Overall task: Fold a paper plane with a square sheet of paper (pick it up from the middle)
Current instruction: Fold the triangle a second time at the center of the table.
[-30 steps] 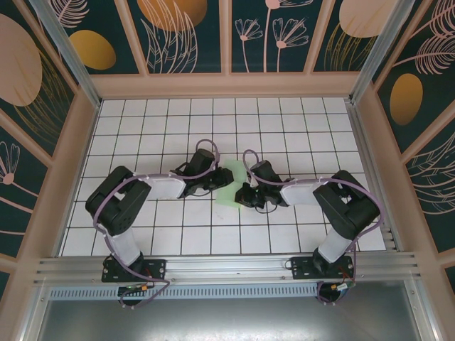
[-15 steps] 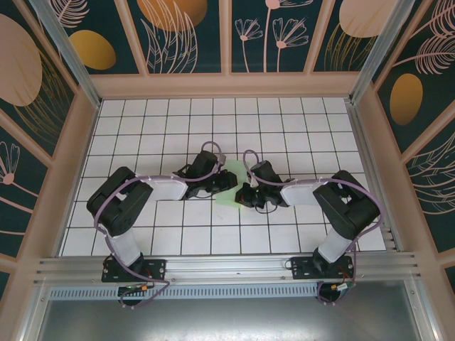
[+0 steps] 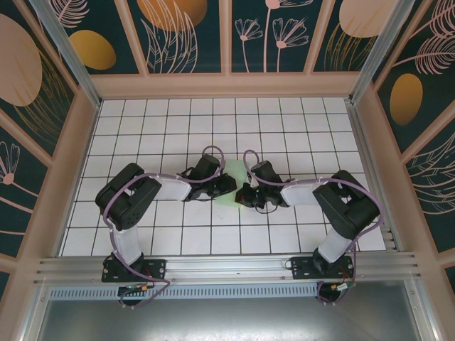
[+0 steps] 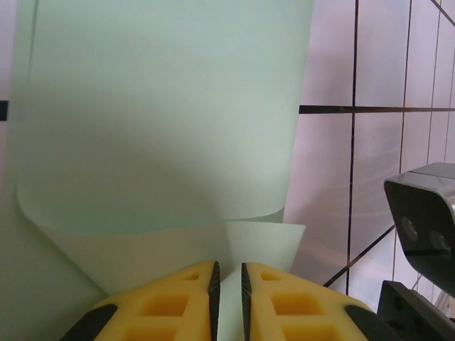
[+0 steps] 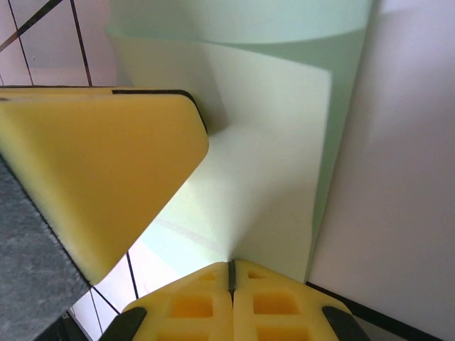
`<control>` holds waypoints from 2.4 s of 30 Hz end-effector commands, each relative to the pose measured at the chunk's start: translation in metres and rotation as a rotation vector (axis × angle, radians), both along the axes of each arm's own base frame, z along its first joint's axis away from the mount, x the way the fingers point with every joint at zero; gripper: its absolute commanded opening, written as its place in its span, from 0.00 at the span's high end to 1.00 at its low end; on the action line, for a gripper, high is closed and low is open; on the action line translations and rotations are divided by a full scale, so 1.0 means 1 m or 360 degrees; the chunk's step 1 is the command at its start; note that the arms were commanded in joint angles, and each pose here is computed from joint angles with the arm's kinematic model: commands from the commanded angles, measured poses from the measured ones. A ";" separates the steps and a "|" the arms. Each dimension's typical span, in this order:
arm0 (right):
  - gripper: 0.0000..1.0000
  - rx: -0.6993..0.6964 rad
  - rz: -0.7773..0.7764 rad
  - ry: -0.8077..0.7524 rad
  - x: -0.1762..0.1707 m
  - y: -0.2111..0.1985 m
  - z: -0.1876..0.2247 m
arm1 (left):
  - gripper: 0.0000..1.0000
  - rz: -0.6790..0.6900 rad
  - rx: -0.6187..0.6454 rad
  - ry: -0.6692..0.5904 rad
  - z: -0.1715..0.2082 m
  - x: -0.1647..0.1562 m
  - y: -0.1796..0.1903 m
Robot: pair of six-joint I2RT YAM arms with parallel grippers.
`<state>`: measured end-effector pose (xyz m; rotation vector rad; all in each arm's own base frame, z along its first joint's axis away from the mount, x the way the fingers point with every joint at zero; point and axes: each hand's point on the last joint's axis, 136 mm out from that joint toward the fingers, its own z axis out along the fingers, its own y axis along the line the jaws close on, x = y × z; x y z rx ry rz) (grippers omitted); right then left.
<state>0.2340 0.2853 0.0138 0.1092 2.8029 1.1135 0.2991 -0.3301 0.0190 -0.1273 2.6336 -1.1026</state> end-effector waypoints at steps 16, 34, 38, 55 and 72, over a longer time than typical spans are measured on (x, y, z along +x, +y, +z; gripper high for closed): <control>1.00 -0.0354 0.0003 0.0256 -0.038 -0.042 -0.058 | 0.80 0.0197 0.0293 0.0015 -0.031 0.035 0.048; 1.00 -0.0344 0.0026 0.0251 -0.038 -0.041 -0.057 | 0.79 0.0241 0.0364 -0.0010 -0.024 0.062 0.072; 1.00 -0.0325 0.0032 0.0238 -0.035 -0.037 -0.055 | 0.77 0.0219 0.0327 -0.0072 -0.001 0.070 0.066; 1.00 -0.0285 0.0039 0.0200 -0.025 -0.029 -0.046 | 0.79 -0.0103 -0.0147 -0.0096 0.036 0.027 0.015; 1.00 -0.0025 0.0061 -0.0043 0.019 0.014 0.033 | 0.82 -0.0014 0.0118 0.0055 -0.031 0.020 0.039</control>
